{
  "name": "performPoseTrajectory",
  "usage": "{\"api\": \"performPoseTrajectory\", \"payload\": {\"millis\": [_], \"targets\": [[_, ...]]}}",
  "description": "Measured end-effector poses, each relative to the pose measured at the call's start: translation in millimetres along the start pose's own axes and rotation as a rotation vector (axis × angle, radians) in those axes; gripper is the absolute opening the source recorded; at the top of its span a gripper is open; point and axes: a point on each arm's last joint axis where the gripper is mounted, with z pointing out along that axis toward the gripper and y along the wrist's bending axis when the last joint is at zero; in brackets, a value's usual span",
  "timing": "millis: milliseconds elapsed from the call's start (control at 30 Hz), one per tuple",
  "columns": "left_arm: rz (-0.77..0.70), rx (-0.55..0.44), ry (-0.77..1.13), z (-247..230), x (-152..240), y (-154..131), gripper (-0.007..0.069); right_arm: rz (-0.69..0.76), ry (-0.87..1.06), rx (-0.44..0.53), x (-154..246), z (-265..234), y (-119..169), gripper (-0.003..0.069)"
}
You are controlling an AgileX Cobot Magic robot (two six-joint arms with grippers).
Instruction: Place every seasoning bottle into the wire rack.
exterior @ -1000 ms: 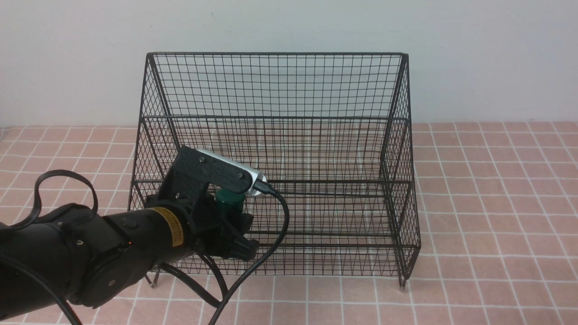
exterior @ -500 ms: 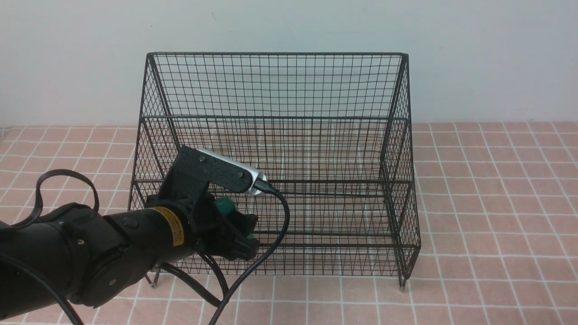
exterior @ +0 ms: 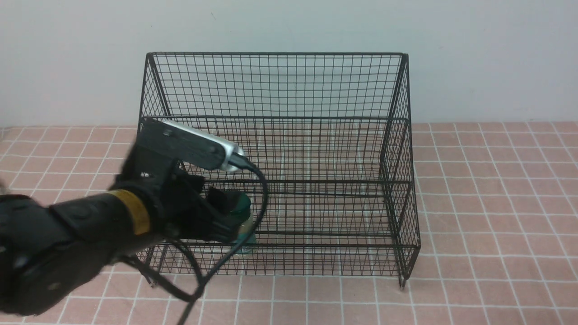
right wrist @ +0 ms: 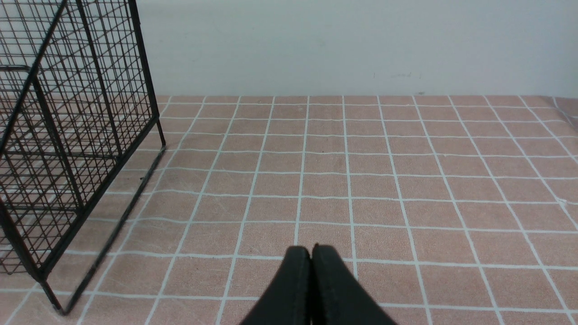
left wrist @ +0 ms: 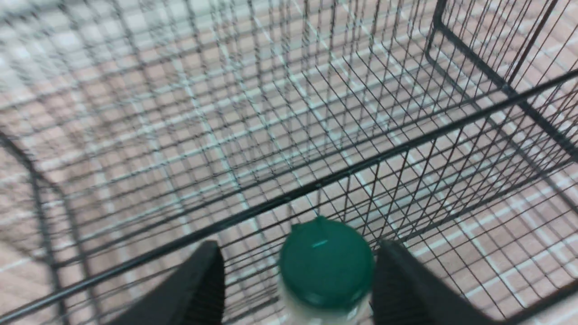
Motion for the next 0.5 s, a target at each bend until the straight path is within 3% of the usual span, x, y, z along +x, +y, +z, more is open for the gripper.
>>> {"api": "performPoseTrajectory", "payload": {"millis": [33, 200, 500], "targets": [[-0.003, -0.027, -0.002, -26, -4, 3, 0.0252, 0.0, 0.0, 0.0, 0, 0, 0, -0.0015], [-0.025, -0.081, -0.028, -91, -6, 9, 0.0031, 0.0, 0.0, 0.0, 0, 0, 0, -0.0015], [-0.077, -0.094, -0.391, -221, 17, 15, -0.0007, 0.0, 0.0, 0.0, 0, 0, 0, -0.0015]]}}
